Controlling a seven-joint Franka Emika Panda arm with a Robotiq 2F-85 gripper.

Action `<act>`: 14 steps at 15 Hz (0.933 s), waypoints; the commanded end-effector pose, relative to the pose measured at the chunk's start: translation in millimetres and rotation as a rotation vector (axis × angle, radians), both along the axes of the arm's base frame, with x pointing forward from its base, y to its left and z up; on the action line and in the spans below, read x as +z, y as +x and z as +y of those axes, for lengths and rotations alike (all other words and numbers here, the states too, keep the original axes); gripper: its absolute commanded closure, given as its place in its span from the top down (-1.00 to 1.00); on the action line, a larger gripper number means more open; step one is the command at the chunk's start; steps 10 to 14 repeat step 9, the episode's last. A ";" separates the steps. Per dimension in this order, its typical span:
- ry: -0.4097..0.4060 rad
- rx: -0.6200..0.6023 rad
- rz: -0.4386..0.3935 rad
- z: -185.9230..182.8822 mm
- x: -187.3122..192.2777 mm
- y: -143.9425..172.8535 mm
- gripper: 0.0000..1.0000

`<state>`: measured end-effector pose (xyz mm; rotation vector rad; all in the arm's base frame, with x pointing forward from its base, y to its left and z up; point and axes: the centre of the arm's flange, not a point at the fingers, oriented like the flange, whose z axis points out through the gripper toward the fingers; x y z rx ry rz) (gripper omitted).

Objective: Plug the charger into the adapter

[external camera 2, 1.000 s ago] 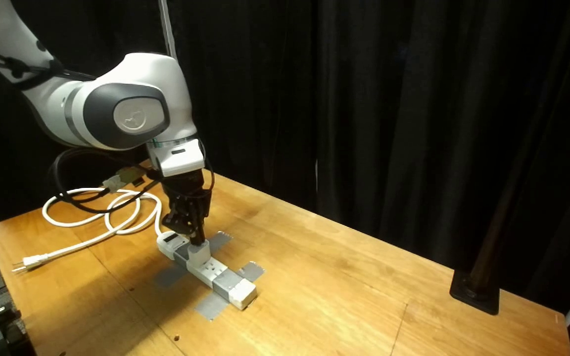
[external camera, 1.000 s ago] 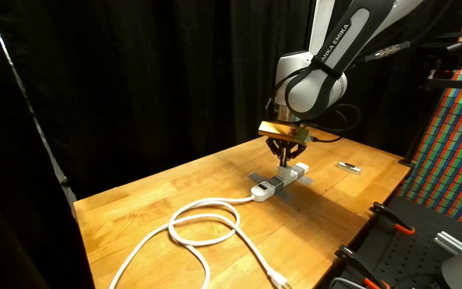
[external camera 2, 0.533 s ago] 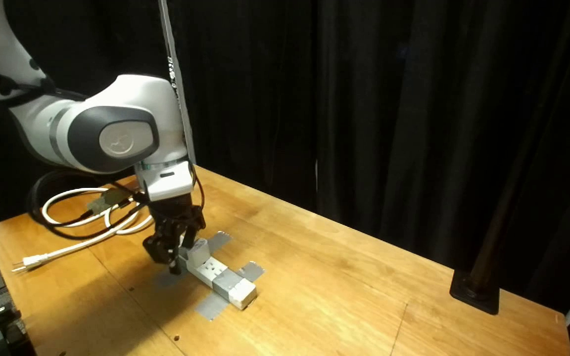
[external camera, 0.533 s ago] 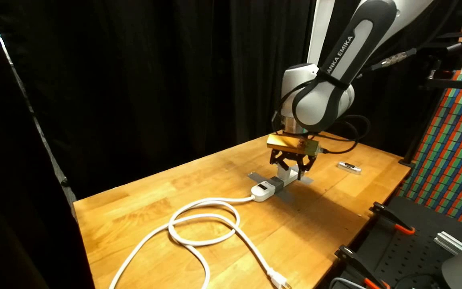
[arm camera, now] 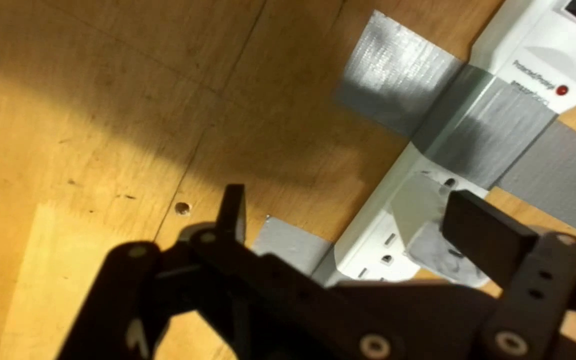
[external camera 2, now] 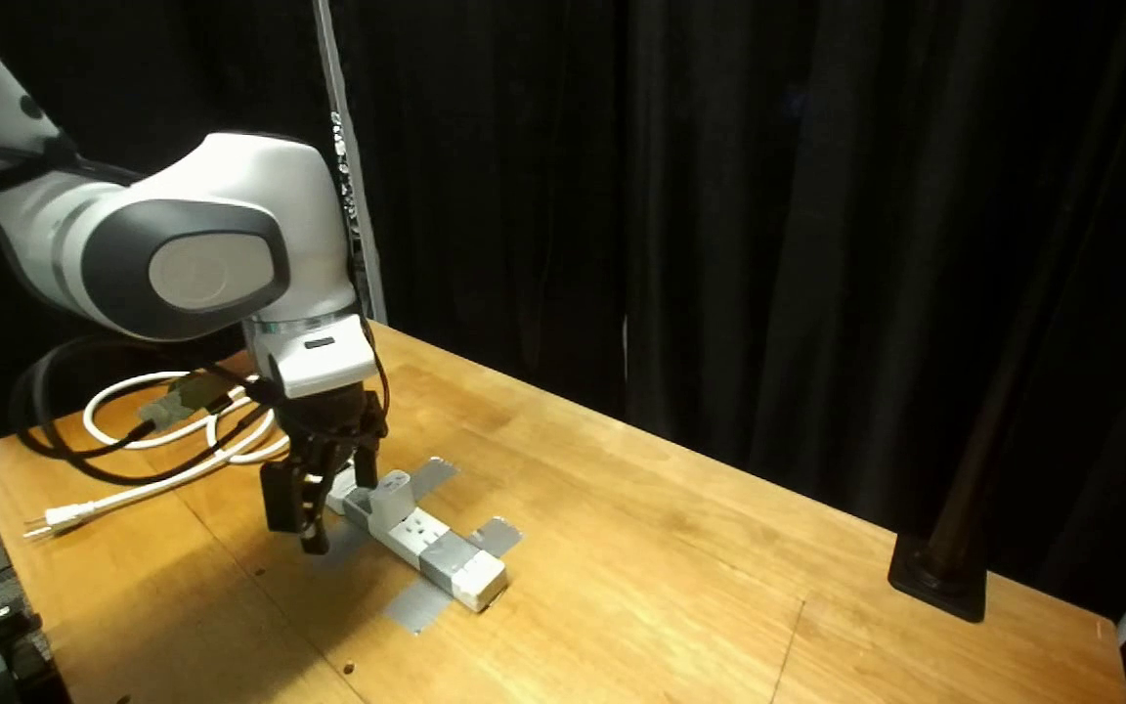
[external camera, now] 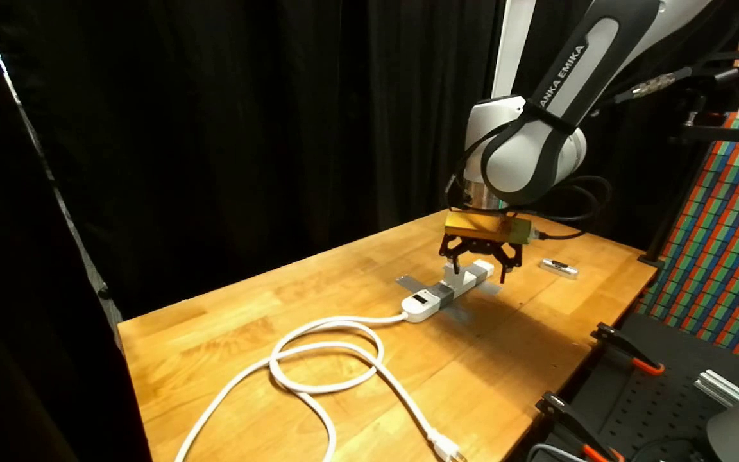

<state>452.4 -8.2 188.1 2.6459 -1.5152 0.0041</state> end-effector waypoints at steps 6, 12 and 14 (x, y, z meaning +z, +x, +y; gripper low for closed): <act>0.175 0.093 0.120 -16.1 145.7 -25.0 1.00; 0.246 0.136 0.253 -41.2 150.2 -33.8 1.00; 0.246 0.136 0.253 -41.2 150.2 -33.8 1.00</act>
